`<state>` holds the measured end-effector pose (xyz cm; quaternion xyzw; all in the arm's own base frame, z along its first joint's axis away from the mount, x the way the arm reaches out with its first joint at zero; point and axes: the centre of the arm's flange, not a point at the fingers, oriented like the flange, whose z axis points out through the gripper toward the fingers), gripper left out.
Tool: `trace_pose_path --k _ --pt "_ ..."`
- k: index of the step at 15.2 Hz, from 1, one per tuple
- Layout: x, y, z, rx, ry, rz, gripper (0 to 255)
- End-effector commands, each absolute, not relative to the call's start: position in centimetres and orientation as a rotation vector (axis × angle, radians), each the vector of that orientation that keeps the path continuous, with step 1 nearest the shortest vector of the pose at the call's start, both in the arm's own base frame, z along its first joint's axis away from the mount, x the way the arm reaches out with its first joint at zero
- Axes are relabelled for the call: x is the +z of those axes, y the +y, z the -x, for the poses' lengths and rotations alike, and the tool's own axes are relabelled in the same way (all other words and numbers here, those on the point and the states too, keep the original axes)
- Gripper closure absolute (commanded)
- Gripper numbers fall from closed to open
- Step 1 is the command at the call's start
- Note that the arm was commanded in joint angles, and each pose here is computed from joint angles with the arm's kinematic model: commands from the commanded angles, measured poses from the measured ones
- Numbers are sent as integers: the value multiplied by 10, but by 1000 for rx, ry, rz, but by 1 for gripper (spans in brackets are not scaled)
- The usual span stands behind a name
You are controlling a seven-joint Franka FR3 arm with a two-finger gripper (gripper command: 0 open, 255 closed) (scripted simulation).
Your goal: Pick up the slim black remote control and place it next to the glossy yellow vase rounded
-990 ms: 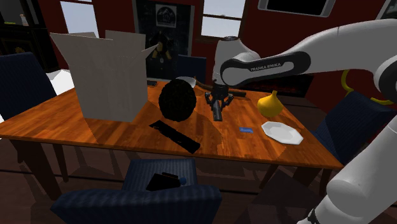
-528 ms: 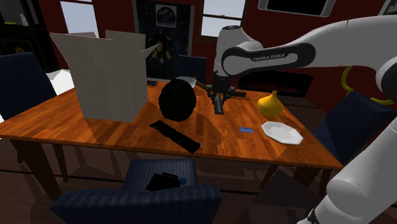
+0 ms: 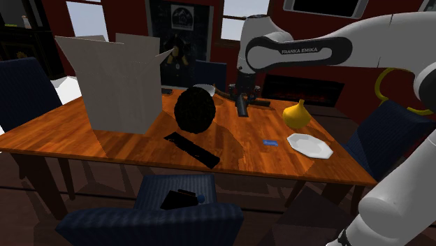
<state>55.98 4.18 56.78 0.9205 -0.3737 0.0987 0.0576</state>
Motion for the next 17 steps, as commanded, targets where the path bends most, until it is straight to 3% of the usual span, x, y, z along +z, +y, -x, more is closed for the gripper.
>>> trace_pose_path --k 1,17 --pt "572 22 -563 299 -1133 -2790 255" --pt "572 -186 -600 299 -1133 -2790 255"
